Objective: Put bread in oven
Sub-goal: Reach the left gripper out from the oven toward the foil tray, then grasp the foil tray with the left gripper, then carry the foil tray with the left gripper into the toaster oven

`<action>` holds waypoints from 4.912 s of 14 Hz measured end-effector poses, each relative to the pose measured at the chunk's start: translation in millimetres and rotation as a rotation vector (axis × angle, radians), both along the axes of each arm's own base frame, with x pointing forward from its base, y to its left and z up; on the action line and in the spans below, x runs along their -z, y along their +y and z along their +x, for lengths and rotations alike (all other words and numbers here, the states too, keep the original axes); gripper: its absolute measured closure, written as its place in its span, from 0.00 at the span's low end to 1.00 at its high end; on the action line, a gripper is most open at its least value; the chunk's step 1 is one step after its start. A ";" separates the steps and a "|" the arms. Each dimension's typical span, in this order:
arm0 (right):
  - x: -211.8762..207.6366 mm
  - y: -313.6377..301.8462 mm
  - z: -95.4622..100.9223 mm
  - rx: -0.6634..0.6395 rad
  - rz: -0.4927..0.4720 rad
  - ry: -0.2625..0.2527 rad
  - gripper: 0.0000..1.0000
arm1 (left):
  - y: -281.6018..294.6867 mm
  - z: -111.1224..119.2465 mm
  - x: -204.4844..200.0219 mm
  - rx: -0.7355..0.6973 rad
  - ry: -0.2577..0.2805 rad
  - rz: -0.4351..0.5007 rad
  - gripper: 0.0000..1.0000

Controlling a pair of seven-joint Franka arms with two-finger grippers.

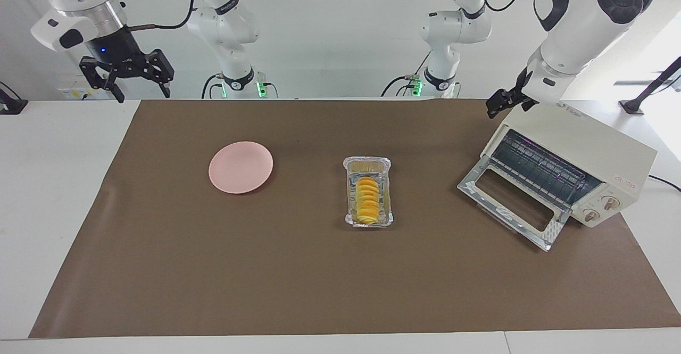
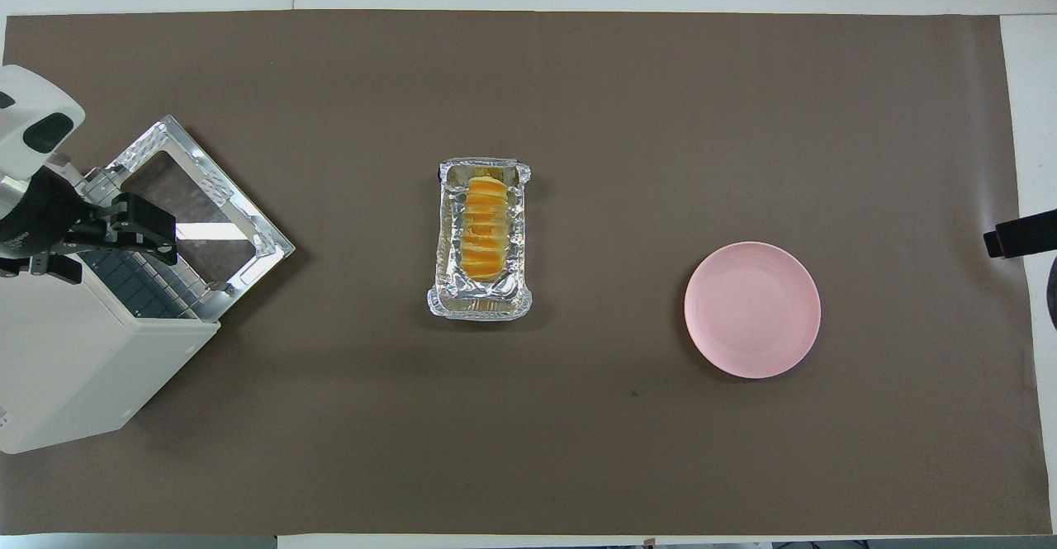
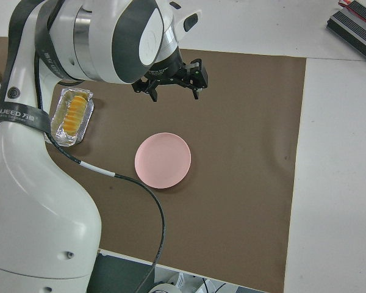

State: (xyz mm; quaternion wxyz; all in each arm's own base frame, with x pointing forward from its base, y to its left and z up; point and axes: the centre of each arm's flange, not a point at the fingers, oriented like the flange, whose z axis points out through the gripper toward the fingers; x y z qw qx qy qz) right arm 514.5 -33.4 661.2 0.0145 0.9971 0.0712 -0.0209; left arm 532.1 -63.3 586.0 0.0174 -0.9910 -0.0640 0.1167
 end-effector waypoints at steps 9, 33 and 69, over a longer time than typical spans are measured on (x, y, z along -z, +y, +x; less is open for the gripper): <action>2.7 -6.3 -5.6 0.014 0.004 0.041 0.00 | 0.0 0.0 0.0 0.000 0.000 0.000 0.00; -3.6 -5.2 -11.1 0.014 0.002 0.037 0.00 | -381.3 -23.5 217.1 0.056 -0.279 -0.080 0.06; -3.6 -5.2 -11.1 0.014 0.002 0.037 0.00 | 26.8 119.2 158.5 -0.676 -0.149 0.149 0.98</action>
